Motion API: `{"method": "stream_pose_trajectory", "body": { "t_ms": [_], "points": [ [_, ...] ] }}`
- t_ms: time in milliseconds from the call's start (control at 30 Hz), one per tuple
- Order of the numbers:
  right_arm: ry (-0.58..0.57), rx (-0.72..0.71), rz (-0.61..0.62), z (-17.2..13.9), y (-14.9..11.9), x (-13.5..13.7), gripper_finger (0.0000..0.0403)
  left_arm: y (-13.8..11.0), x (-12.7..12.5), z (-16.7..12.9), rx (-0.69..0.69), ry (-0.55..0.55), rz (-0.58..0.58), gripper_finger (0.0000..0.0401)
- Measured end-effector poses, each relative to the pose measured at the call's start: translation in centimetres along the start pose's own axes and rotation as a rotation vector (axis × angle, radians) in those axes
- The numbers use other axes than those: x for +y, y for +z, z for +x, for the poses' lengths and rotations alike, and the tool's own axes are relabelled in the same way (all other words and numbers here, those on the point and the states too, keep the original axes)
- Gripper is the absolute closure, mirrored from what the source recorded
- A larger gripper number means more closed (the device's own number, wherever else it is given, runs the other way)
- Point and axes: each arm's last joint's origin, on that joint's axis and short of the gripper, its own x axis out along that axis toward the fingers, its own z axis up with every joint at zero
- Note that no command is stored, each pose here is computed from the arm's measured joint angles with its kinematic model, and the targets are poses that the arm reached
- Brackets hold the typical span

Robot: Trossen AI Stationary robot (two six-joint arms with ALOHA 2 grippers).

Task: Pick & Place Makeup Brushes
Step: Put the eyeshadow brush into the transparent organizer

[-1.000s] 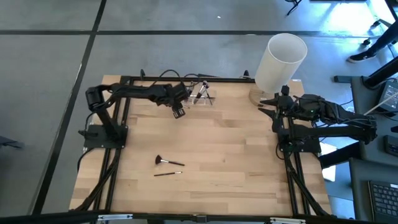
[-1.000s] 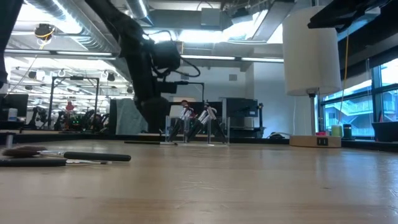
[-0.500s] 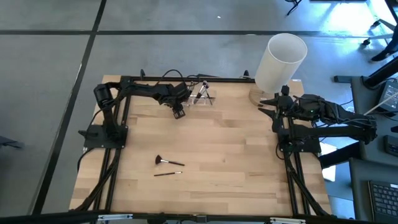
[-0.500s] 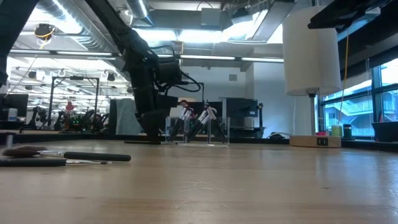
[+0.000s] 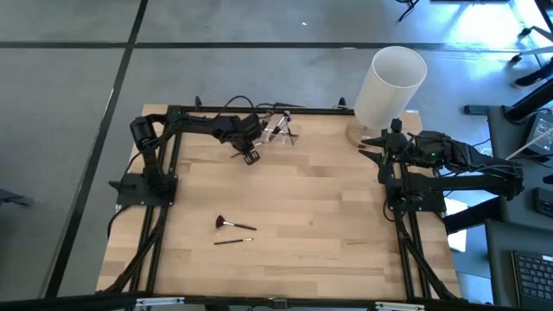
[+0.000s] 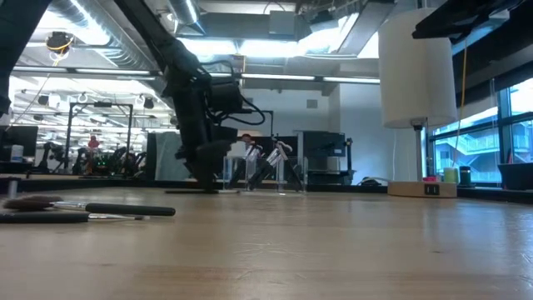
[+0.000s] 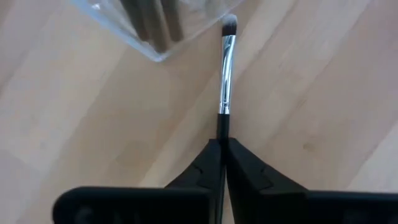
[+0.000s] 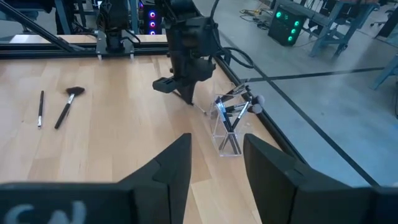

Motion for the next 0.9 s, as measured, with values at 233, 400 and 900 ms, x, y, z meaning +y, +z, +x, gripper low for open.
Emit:
{"method": "stream_pose_trajectory", "body": {
  "t_ms": [233, 400, 900],
  "points": [
    [0.000, 0.003, -0.001, 0.0, 0.0, 0.0, 0.0258, -0.6, -2.2, -1.1, 0.027, -0.083, 0.014, 0.0377],
    [0.000, 0.002, -0.001, 0.0, 0.0, 0.0, 0.0258, -0.9, -4.6, -3.2, -0.007, -0.218, 0.077, 0.0381],
    [-0.001, -0.023, 0.006, 0.0, 0.2, 0.0, 0.0258, 6.6, -10.2, -11.1, -1.208, -0.179, 0.258, 0.0380]
  ]
}}
